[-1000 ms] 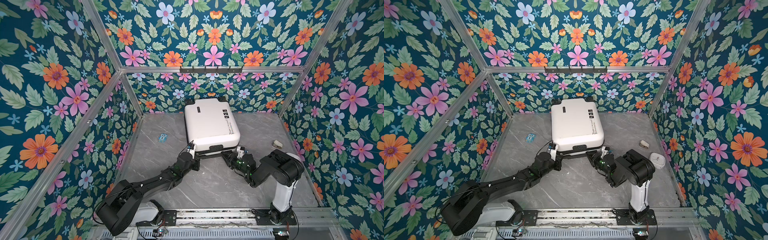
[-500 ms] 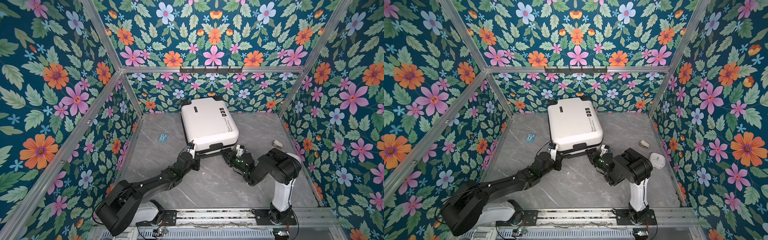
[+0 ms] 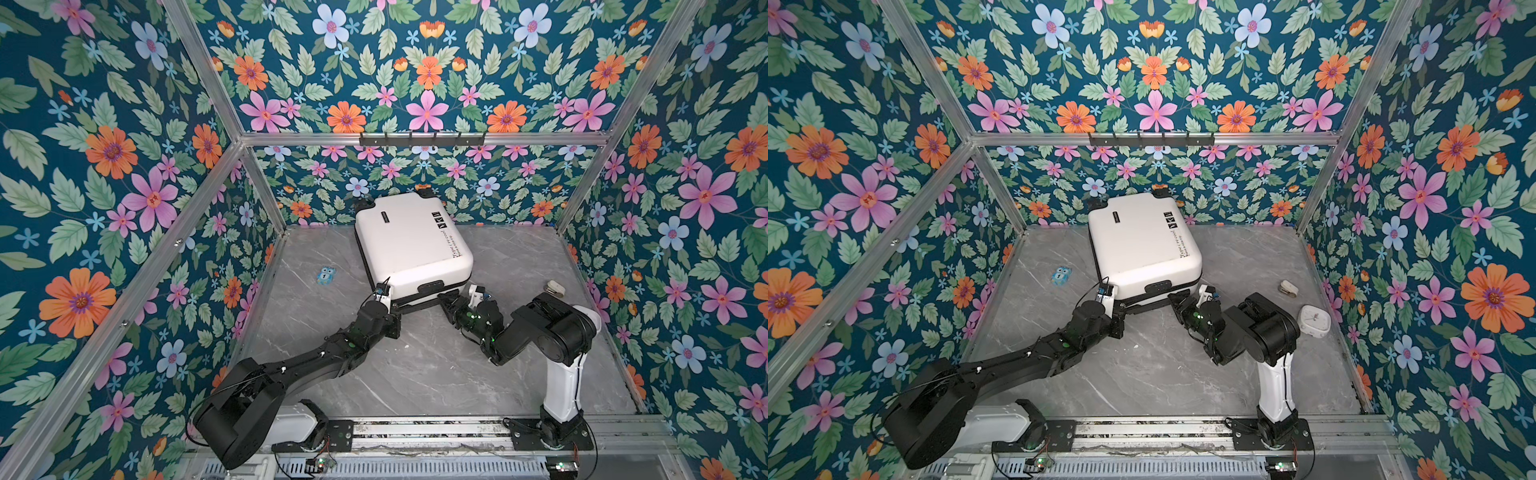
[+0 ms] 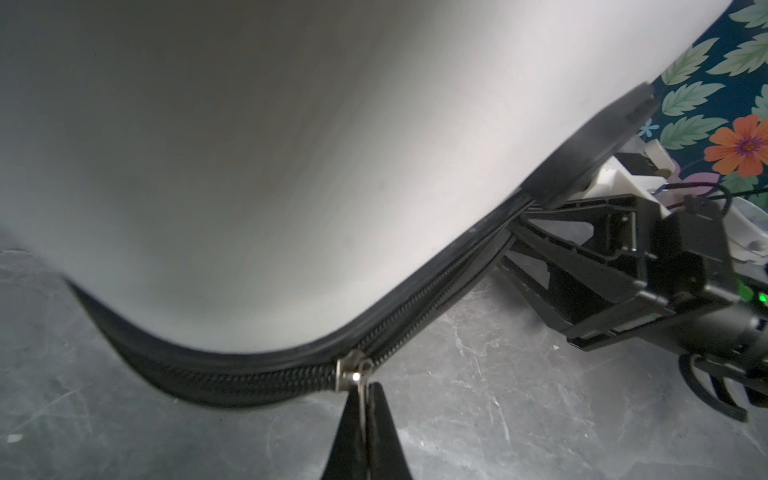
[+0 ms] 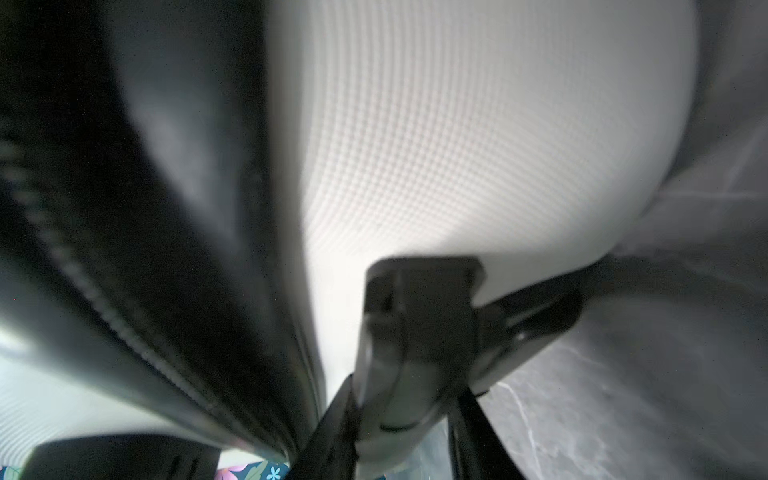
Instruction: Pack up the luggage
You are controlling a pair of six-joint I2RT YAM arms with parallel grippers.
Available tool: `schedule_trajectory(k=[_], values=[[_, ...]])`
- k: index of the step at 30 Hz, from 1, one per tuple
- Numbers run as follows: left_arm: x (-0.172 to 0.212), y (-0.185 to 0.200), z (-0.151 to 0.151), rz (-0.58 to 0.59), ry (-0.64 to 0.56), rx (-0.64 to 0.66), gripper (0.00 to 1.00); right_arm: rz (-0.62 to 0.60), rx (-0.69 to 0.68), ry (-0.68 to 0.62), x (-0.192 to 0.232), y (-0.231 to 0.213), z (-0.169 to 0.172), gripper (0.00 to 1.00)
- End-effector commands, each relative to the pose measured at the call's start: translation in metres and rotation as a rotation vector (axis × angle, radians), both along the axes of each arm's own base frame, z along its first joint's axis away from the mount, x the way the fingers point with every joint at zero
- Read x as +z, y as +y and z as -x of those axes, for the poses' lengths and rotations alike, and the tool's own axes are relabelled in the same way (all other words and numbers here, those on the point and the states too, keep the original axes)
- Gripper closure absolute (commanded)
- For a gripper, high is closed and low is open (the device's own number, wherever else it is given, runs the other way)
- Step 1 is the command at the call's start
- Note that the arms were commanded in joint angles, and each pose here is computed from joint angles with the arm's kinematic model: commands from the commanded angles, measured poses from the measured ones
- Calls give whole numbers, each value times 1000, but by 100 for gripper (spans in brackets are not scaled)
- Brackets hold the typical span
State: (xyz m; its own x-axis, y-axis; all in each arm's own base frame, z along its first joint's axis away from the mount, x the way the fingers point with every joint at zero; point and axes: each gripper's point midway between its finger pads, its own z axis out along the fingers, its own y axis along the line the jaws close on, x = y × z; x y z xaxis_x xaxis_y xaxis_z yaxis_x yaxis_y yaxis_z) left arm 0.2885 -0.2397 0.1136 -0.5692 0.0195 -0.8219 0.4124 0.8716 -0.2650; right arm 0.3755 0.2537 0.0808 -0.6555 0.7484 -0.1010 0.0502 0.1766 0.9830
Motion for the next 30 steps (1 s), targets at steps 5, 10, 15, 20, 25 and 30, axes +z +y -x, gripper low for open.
schedule_trajectory(k=[5, 10, 15, 20, 25, 30], values=[[5, -30, 17, 42, 24, -157, 100, -25, -102, -102, 32, -9, -27, 81], [10, -29, 17, 39, 20, -158, 100, -30, -113, -175, 60, -15, -31, 85], [27, -30, 17, 39, -1, -166, 100, -42, -105, -252, 90, -17, -30, 89], [56, -34, 18, 49, -35, -177, 100, -72, -106, -278, 108, -18, -27, 81], [86, -41, 18, 64, -72, -194, 100, -101, -131, -293, 122, -26, -26, 67], [102, -46, 17, 70, -93, -207, 100, -130, -124, -290, 128, -27, -29, 63]])
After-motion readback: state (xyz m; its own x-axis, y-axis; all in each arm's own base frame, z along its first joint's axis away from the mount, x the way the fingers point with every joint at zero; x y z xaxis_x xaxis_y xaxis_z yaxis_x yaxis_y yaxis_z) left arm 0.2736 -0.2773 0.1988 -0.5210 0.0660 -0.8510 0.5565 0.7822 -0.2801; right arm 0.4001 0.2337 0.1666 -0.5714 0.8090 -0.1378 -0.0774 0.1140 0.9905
